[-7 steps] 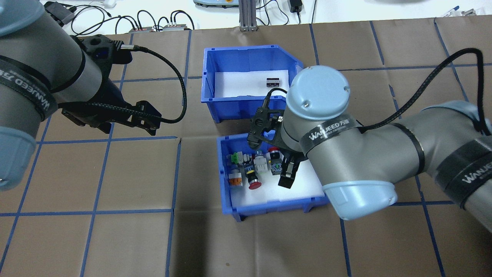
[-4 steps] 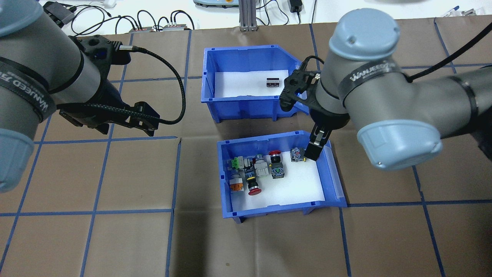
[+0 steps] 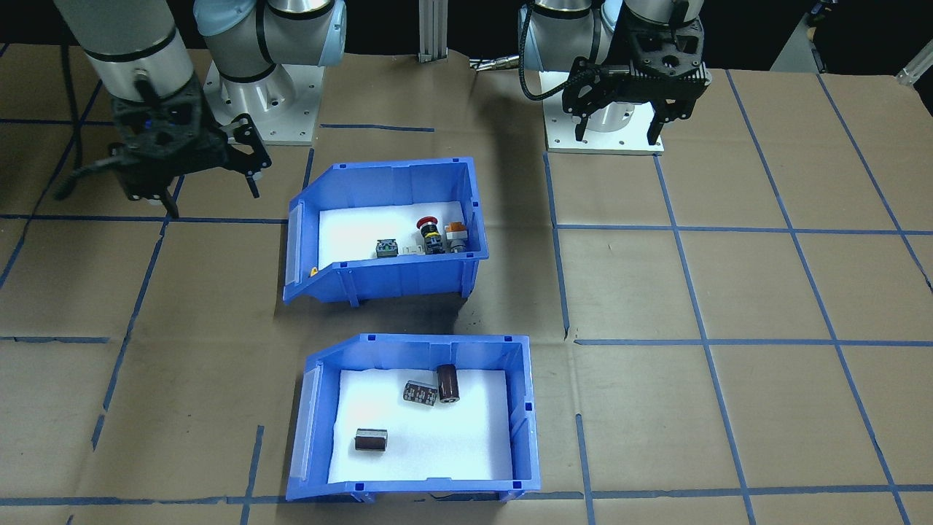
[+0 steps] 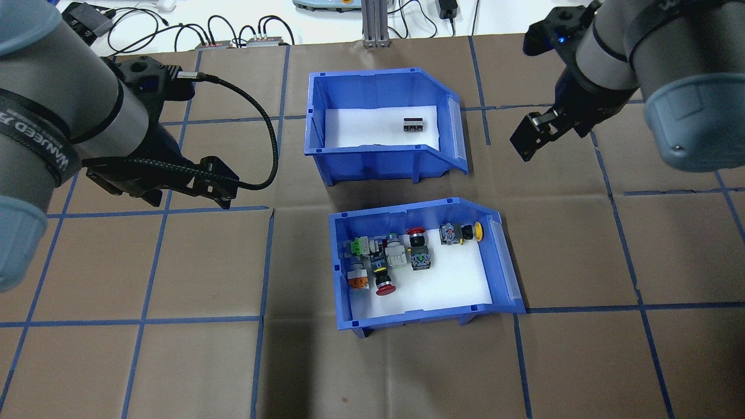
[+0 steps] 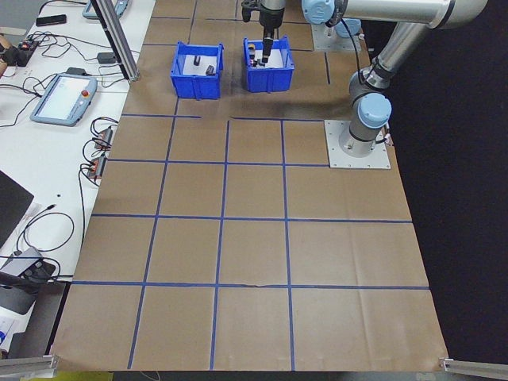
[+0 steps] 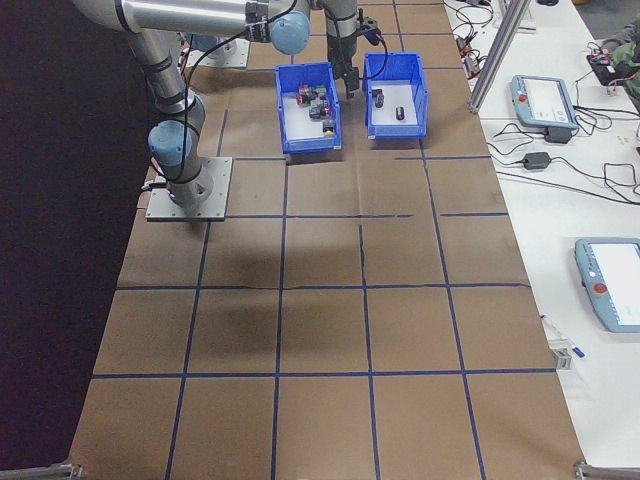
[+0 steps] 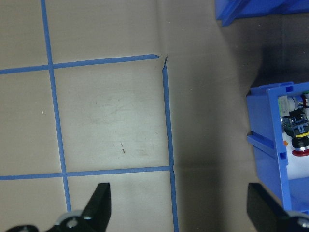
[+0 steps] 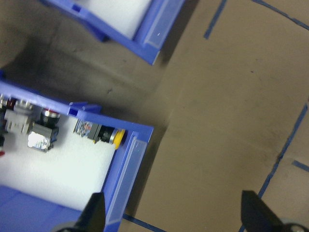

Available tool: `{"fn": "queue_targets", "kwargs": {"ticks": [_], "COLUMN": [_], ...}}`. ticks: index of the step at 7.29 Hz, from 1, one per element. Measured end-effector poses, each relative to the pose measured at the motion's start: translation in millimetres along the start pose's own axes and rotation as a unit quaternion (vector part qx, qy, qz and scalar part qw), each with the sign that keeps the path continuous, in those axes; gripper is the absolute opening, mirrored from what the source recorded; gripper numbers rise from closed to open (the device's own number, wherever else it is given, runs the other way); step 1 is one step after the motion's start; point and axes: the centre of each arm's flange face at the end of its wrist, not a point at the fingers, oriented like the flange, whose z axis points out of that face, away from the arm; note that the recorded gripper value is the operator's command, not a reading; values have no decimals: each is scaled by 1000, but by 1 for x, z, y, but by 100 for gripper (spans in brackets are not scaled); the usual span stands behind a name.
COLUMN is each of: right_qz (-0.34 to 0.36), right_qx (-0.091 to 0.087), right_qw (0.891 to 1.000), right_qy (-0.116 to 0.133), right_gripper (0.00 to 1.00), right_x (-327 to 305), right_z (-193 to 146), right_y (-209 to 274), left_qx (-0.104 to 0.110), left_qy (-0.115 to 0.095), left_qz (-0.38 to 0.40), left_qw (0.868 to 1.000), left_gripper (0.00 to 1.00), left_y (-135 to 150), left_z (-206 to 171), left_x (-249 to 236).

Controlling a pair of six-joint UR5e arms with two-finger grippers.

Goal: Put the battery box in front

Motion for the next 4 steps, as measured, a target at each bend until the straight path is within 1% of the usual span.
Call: {"fn": "queue_targets", "kwargs": {"ticks": [1, 2, 3, 4], "right_qz": [81, 136, 164, 174], "right_qx": [1, -8, -18, -25], "right_qw": [997, 991, 986, 984], "right_qy": [0, -2, -3, -3], "right_gripper": [100, 100, 100, 100], "right_x": [4, 6, 7, 6], "right_z": [-8, -11, -10, -8], "right_y": [-7, -14, -19, -21], "left_qx": [-1, -4, -7, -8], "left_qy": [0, 0, 0, -2], "left_qz": [-1, -2, -2, -2], "left_qw": [1000, 1000, 1000, 1000], "left_gripper": [99, 99, 99, 99], "left_y": [0, 0, 1, 3], "left_z": [0, 1, 1, 0], "left_x": [-1, -1, -1, -2]}}
